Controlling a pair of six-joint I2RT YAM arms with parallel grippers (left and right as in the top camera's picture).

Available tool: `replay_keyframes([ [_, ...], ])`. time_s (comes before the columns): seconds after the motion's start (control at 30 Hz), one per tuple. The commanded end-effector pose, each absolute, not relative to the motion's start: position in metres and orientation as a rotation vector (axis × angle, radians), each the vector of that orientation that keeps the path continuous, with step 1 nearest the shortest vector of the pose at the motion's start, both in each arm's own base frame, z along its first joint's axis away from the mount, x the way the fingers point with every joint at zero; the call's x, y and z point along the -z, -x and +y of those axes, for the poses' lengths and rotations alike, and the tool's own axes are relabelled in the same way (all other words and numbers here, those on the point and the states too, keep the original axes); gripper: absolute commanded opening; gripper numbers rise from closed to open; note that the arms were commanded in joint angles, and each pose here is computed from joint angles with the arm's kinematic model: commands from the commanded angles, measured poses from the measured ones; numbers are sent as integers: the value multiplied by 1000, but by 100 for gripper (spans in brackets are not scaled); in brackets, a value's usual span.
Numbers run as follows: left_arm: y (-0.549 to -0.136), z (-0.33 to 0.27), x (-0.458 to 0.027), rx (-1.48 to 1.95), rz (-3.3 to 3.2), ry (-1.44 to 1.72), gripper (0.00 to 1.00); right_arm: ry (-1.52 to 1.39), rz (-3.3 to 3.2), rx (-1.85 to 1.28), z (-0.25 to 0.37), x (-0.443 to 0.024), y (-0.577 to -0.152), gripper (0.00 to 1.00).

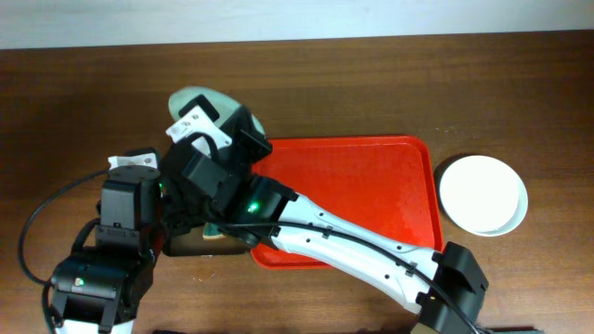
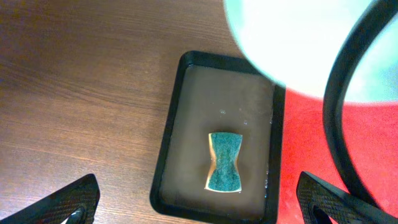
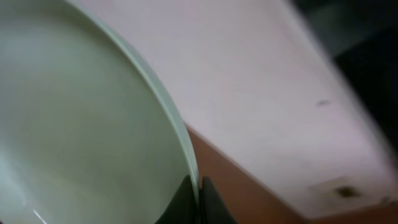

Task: Clean dirty plates on tray and stack at the side
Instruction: 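Carry the pale green plate right and lower it onto the white plate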

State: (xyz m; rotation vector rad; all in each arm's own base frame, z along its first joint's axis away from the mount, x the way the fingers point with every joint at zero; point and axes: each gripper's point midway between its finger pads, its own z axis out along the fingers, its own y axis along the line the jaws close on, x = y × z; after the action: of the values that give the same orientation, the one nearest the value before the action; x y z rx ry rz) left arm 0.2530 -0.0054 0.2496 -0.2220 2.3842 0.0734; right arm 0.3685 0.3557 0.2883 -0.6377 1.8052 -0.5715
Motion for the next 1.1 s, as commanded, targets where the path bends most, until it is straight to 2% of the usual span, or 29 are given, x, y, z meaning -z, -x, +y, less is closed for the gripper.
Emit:
replay_keyframes([
  [0.0, -254, -5, -254, -71, 2369, 234, 99, 453, 2060, 146, 372, -245, -357, 4],
  [0.03, -254, -5, -254, -71, 2369, 234, 99, 432, 2218, -20, 375, -218, -350, 4],
  [0.13, -254, -5, -254, -71, 2369, 234, 99, 376, 2459, -221, 363, -187, -345, 4],
  [0.33, -254, -5, -253, -71, 2371, 234, 99, 217, 2604, -366, 308, -186, -378, 4],
  [0.43, -254, -5, -253, -72, 2373, 234, 99, 52, 2706, -342, 246, -181, -393, 4],
  [0.63, -254, -5, -253, -73, 2375, 234, 99, -437, 2927, -113, 63, -159, -391, 4],
  [0.77, -254, -5, -253, -73, 2375, 234, 99, -865, 2956, -45, -41, -155, -363, 4],
  [0.87, -254, -5, -253, -73, 2375, 234, 99, -1204, 2936, 1, -109, -154, -323, 4],
  [1.07, -254, -5, -253, -73, 2375, 234, 99, -1675, 2824, 15, -183, -138, -258, 4],
])
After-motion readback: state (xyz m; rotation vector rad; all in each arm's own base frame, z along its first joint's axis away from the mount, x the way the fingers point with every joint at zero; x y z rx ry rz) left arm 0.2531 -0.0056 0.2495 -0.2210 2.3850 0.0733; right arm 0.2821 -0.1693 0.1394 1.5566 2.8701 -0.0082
